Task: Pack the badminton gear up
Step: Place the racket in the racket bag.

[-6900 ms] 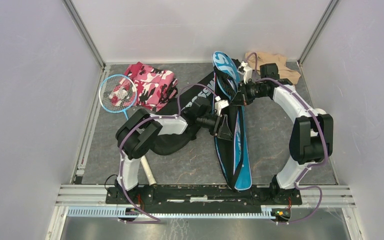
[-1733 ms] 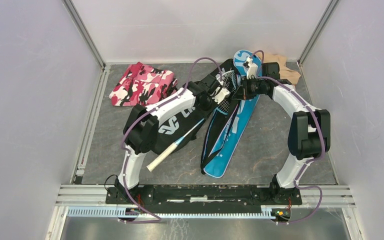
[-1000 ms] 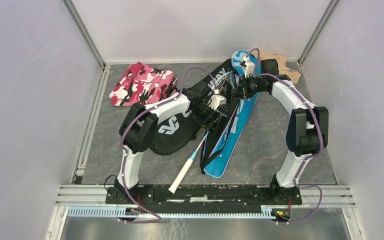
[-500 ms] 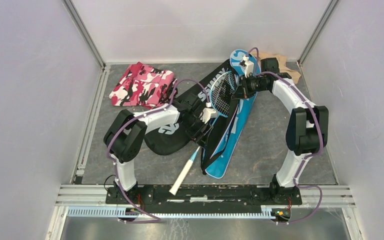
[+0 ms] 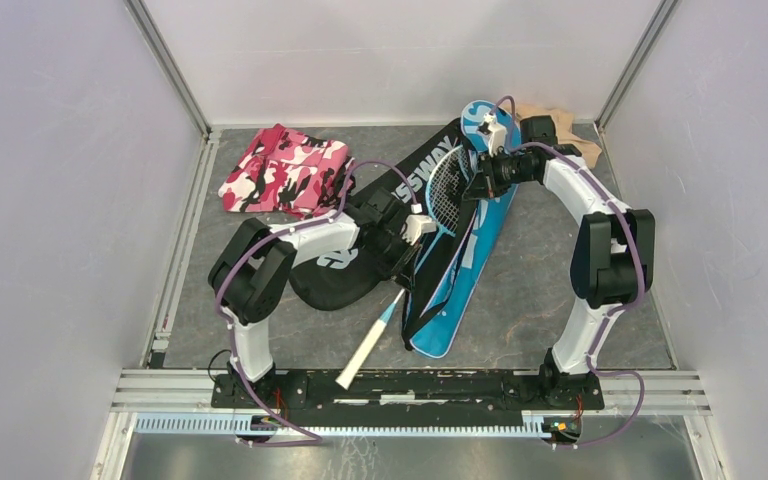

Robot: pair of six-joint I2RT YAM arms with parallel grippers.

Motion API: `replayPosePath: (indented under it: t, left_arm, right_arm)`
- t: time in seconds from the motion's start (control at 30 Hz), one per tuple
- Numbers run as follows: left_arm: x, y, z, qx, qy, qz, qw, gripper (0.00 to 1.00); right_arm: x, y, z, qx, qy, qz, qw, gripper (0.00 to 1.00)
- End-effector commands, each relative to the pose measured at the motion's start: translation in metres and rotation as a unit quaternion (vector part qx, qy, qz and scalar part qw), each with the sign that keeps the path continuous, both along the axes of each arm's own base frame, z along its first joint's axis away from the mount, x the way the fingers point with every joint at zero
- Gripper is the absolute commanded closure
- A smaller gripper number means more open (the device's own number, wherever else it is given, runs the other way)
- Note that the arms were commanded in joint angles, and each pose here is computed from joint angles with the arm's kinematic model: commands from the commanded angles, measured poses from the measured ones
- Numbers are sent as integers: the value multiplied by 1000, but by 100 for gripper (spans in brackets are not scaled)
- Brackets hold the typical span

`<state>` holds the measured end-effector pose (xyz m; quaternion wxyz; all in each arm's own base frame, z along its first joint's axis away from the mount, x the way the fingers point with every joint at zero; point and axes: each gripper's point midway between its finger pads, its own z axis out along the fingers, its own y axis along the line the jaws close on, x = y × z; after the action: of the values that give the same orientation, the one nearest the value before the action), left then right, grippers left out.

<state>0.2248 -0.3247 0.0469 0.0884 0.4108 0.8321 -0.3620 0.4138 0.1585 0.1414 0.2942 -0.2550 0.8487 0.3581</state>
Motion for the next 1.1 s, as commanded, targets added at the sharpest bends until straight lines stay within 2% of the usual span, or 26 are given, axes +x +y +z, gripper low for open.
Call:
replayPosePath:
  t: [0.0,0.13,0.37,0.53,0.73,0.8,0.93,1.07]
  left_arm:
    - [10,-24,14,-47,4,-2,999,88]
    - [20,-37,20,-55,14,11,998,98]
    - [36,-69,35,-93,70,44,992,98]
    - [61,-91,45,-122,59,62,989,98]
    - [103,-117,51,-175,51,120,976,94]
    - [108,-121,50,-186,59,132,972,86]
    - [98,-110,53,-200,38,139,969,55]
    - [69,-85,53,-192,18,120,974,32]
  right_arm:
    - [7,9,19,22,-36,26,999,100]
    - [2,12,13,15,-30,33,999,100]
    - [-7,22,14,13,-29,52,998,100]
    - [-17,29,11,13,-23,68,997,100]
    - [-20,31,18,18,-29,74,997,100]
    - [-18,30,21,17,-32,73,997,100]
    - [-12,26,24,17,-39,67,997,100]
    - [-7,22,28,21,-43,64,997,100]
